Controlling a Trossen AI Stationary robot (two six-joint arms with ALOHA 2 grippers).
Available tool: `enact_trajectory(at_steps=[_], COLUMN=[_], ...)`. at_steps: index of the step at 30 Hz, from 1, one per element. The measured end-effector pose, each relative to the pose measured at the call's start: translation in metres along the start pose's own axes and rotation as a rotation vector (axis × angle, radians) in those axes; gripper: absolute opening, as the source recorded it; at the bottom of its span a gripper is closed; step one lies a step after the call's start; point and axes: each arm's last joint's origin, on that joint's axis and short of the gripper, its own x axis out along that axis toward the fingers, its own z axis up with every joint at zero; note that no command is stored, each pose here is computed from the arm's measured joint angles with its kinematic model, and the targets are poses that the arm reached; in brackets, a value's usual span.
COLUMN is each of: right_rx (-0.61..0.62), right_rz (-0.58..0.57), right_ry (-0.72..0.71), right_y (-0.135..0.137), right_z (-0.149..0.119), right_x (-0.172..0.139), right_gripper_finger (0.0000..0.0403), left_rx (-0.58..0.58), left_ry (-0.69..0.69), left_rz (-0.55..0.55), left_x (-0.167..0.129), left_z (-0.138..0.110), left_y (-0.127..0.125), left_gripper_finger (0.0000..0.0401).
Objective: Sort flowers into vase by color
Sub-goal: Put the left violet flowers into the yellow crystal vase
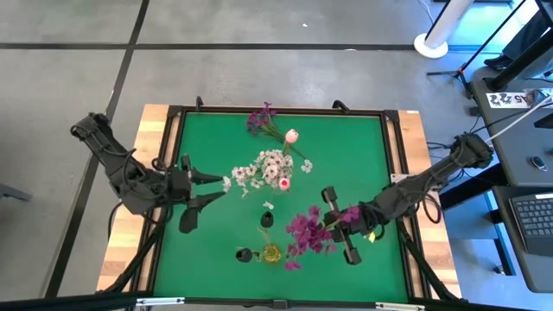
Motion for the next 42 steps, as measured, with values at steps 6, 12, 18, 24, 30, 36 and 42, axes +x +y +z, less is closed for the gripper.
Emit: enact_trajectory(at_steps=[6, 12, 18, 24, 30, 36, 42], right_rx=[0.010, 0.032, 0.020, 0.012, 0.001, -0.007, 0.016], right_rz=[0.010, 0.007, 0.018, 0.052, 0.070, 0.052, 0.075], right_ry=[-0.043, -0.071, -0.146, -0.166, -0.208, -0.217, -0.251], right_y=[0.001, 0.001, 0.002, 0.002, 0.002, -0.005, -0.015], right_z=[-0.012, -0.019, -0.025, -0.046, -0.063, -0.082, -0.097], right_x=[-0.003, -0.005, 0.005, 0.023, 0.036, 0.048, 0.057], right_gripper_finger=[0.0003, 0.0003, 0.0003, 0.0003, 0.0003, 0.0003, 0.0003], left_rx=[-0.049, -0.112, -0.103, -0.105, -0.104, -0.133, -0.145], left_ry=[-0.032, -0.065, -0.086, -0.084, -0.082, -0.125, -0.137], left_rz=[-0.016, -0.054, -0.068, -0.110, -0.134, -0.159, -0.213], left_x=[-0.001, -0.003, -0.002, 0.000, 0.000, 0.000, 0.000], left_z=[-0.029, -0.048, -0.057, -0.067, -0.083, -0.098, -0.101], left_y=[0.011, 0.020, 0.021, 0.020, 0.019, 0.021, 0.020], left_gripper_finger=[0.0179, 0.0179, 0.0179, 0.0179, 0.0179, 0.0178, 0.0169])
